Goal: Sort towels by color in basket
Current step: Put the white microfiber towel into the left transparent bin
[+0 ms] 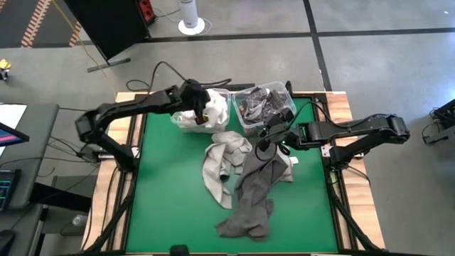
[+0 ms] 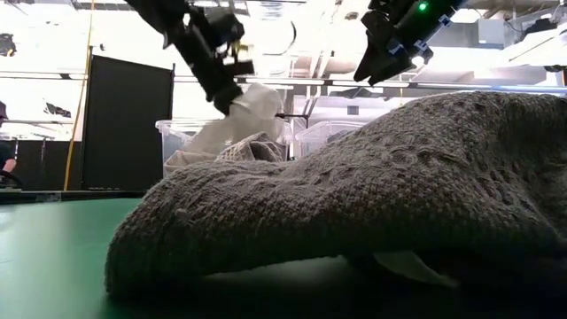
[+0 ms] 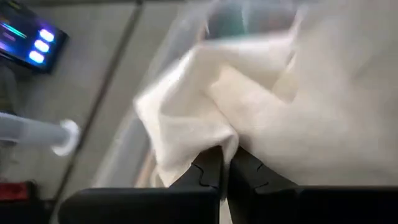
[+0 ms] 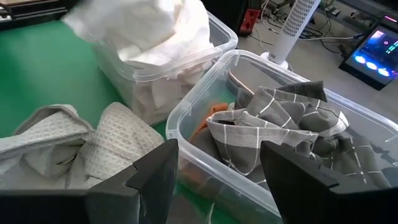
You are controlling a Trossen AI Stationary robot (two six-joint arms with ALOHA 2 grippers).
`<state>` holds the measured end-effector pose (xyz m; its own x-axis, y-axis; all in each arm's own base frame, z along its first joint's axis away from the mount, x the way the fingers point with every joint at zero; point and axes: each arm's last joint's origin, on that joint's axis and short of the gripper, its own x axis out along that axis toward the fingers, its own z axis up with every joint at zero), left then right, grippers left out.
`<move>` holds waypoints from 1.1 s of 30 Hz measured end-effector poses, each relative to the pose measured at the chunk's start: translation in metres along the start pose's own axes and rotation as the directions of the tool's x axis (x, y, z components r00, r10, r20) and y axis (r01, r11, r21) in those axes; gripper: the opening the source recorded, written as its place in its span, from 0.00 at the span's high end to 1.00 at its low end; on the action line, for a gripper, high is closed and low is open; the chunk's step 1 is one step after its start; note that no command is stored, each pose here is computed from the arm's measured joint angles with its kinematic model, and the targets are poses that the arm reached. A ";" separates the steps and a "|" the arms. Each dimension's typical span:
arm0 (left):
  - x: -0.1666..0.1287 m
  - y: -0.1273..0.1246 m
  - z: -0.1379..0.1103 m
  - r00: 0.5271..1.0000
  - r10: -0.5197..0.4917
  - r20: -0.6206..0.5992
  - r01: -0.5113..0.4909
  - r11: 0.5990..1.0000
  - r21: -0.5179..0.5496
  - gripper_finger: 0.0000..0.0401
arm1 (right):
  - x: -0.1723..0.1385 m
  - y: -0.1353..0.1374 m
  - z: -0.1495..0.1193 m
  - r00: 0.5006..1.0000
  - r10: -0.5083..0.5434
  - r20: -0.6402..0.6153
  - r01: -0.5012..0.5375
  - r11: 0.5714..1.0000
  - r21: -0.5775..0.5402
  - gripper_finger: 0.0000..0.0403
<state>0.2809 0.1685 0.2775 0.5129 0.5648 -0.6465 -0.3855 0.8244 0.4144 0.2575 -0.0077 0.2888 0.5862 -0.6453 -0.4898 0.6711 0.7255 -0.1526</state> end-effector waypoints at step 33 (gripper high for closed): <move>0.113 -0.024 -0.067 0.867 -0.383 -0.320 0.028 0.678 -0.734 0.56 | -0.009 0.011 -0.001 0.998 0.055 0.023 -0.053 0.997 -0.052 0.35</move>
<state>0.2968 0.2100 0.1510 0.3466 0.1625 -0.9238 -0.8102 0.5481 -0.2076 0.2590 0.0061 0.2903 0.6321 -0.6099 -0.4780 0.6143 0.7704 -0.1706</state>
